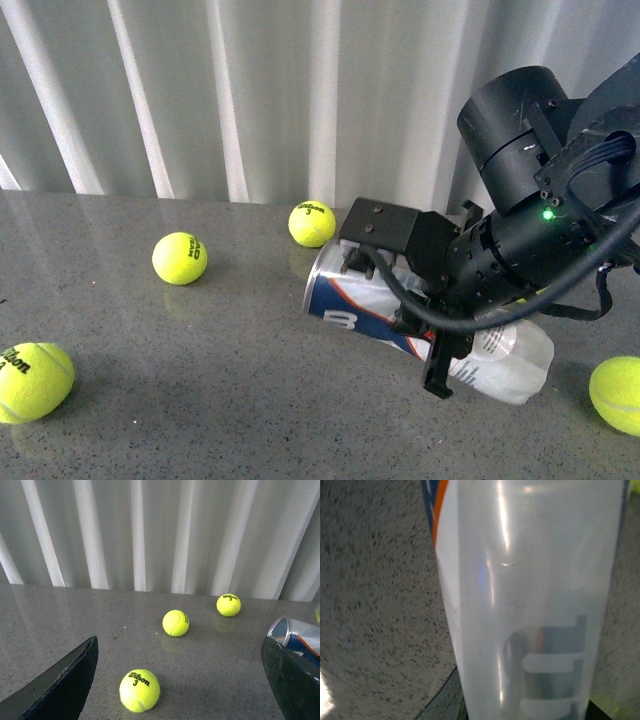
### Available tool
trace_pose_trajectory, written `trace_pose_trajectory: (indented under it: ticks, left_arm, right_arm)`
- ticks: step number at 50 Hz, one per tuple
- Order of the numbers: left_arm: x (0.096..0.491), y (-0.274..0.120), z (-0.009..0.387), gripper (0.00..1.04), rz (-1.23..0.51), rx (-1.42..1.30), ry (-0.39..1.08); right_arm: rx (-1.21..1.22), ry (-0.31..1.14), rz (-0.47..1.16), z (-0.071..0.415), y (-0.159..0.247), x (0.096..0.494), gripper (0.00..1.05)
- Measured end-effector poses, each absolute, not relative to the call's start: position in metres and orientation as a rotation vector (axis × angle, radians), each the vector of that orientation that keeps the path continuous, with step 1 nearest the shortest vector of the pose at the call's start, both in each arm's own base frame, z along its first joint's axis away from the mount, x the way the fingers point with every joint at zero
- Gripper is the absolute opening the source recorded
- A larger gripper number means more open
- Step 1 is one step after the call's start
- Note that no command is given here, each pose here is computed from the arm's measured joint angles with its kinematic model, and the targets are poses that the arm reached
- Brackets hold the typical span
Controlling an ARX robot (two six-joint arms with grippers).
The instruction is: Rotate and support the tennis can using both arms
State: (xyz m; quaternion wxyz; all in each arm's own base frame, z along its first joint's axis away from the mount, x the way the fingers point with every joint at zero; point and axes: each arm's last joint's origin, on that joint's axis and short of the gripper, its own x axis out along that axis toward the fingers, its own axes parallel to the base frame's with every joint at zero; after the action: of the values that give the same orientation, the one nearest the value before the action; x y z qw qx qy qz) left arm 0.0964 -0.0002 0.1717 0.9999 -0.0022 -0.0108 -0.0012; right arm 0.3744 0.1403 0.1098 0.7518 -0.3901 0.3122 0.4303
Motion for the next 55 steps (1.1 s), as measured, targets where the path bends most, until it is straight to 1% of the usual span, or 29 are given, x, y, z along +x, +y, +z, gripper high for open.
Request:
trace_pose_trajectory:
  ticks: [3,6,7,14,20,29,31,32,33,35,38,40,41,45,46,49,50,54,55]
  left_arm:
    - [0.096,0.000,0.172,0.98,-0.002,-0.004,-0.022]
    - [0.096,0.000,0.172,0.98,-0.002,-0.004,-0.022]
    - [0.096,0.000,0.172,0.98,-0.002,-0.004,-0.022]
    - [0.096,0.000,0.172,0.98,-0.002,-0.004,-0.022]
    - [0.096,0.000,0.172,0.98,-0.002,-0.004,-0.022]
    - [0.096,0.000,0.172,0.98,-0.002,-0.004,-0.021]
    - [0.096,0.000,0.172,0.98,-0.002,-0.004,-0.021]
    - [0.096,0.000,0.172,0.98,-0.002,-0.004,-0.021]
    - [0.096,0.000,0.172,0.98,-0.002,-0.004,-0.021]
    - [0.096,0.000,0.172,0.98,-0.002,-0.004,-0.021]
    - [0.096,0.000,0.172,0.98,-0.002,-0.004,-0.021]
    - [0.096,0.000,0.172,0.98,-0.002,-0.004,-0.021]
    - [0.096,0.000,0.172,0.98,-0.002,-0.004,-0.021]
    - [0.096,0.000,0.172,0.98,-0.002,-0.004,-0.021]
    - [0.096,0.000,0.172,0.98,-0.002,-0.004,-0.021]
    - [0.096,0.000,0.172,0.98,-0.002,-0.004,-0.021]
    - [0.096,0.000,0.172,0.98,-0.002,-0.004,-0.021]
    - [0.096,0.000,0.172,0.98,-0.002,-0.004,-0.021]
    - [0.096,0.000,0.172,0.98,-0.002,-0.004,-0.021]
  right_arm:
    - [-0.992,0.614,0.999,0.109,0.145,0.373,0.19]
    - [-1.074,0.565,1.041,0.107,0.149,0.374,0.17]
    - [-1.136,0.526,1.070,0.106,0.152,0.375,0.16]
    - [-1.277,0.421,1.149,0.098,0.168,0.384,0.11]
    - [-1.285,0.425,1.172,0.084,0.181,0.392,0.09]
    - [-1.260,0.450,1.168,0.073,0.183,0.393,0.08]
    - [-1.255,0.453,1.170,0.072,0.182,0.392,0.16]
    - [-1.251,0.454,1.172,0.072,0.182,0.392,0.18]
    - [-1.248,0.455,1.172,0.070,0.181,0.391,0.24]
    - [-1.234,0.466,1.174,0.068,0.179,0.389,0.32]
    - [-1.210,0.477,1.185,0.065,0.178,0.387,0.39]
    - [-1.187,0.484,1.184,0.064,0.176,0.386,0.46]
    - [-1.170,0.489,1.182,0.063,0.176,0.385,0.51]
    - [-1.108,0.508,1.180,0.065,0.175,0.385,0.64]
    - [-1.078,0.514,1.175,0.068,0.174,0.385,0.70]
    - [-1.006,0.524,1.175,0.075,0.174,0.384,0.79]
    - [-0.970,0.524,1.169,0.081,0.173,0.384,0.86]
    - [-0.908,0.517,1.155,0.093,0.172,0.382,0.98]
    - [-0.904,0.515,1.155,0.095,0.172,0.381,0.99]
